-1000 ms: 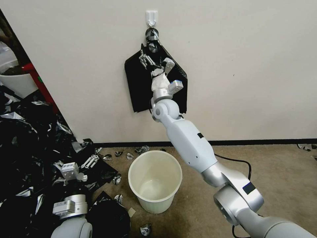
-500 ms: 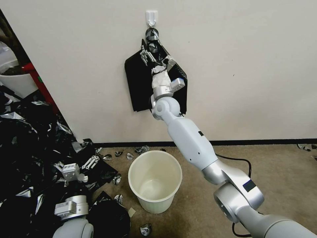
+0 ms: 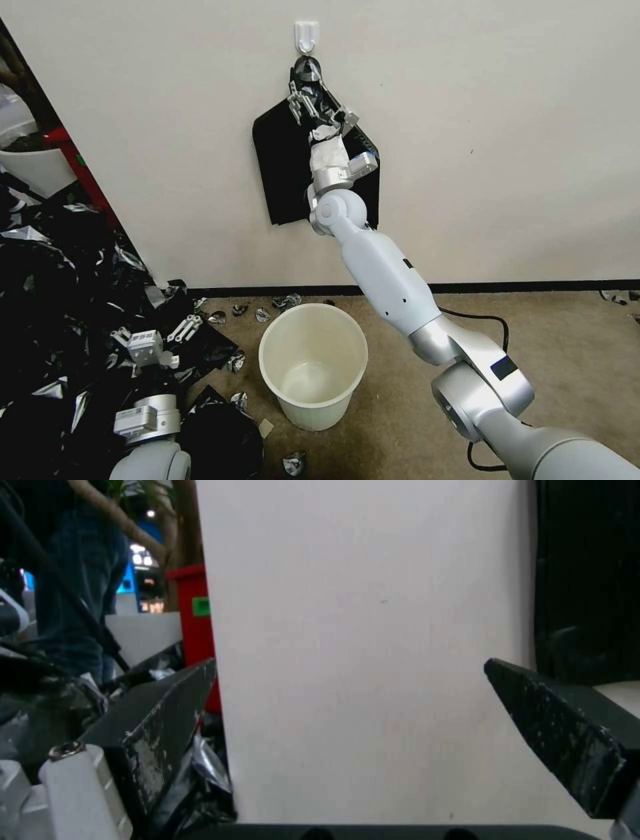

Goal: Place a trash bag onto the trash bin.

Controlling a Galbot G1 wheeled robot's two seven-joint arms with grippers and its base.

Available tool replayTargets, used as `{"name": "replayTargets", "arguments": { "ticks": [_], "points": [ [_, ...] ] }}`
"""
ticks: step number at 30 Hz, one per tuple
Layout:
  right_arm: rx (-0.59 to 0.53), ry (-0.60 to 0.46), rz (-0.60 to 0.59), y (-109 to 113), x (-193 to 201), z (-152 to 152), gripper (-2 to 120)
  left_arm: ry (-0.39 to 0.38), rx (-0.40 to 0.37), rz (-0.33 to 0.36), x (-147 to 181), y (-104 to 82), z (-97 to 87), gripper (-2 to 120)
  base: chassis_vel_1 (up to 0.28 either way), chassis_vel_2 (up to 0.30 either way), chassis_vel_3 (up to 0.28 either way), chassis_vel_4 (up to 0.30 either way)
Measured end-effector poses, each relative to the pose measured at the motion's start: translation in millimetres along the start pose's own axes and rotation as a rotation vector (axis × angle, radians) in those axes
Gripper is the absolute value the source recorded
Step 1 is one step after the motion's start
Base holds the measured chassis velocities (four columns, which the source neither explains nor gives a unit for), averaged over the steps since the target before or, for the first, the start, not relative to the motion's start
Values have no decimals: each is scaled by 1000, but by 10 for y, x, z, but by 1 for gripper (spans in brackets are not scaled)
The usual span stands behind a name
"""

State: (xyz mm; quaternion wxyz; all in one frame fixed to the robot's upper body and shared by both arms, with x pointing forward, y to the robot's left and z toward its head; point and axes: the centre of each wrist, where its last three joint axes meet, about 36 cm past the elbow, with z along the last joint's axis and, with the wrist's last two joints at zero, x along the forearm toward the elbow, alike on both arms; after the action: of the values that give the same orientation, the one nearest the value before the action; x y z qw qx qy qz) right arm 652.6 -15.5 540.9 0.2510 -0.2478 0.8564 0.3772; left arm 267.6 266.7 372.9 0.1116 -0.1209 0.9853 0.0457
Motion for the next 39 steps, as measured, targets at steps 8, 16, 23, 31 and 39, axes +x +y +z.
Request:
{"name": "replayTargets", "arguments": {
  "ticks": [8,16,23,31,39],
  "points": [
    [6,-2,-7,-41,2,1,43,8,-4,-3,15,-37,30,100,0,0,0,0],
    [4,-7,-36,-65,19,-1,18,10,-7,-7,20,-45,40,100,0,0,0,0],
    [-26,-16,-103,-34,54,6,0,15,-11,-16,31,-42,53,100,0,0,0,0],
    [-74,-30,-225,59,356,105,0,18,-21,-30,37,-5,71,100,0,0,0,0],
    [-127,19,-341,95,1196,365,0,18,-27,-34,25,21,93,100,0,0,0,0]
  ]
}}
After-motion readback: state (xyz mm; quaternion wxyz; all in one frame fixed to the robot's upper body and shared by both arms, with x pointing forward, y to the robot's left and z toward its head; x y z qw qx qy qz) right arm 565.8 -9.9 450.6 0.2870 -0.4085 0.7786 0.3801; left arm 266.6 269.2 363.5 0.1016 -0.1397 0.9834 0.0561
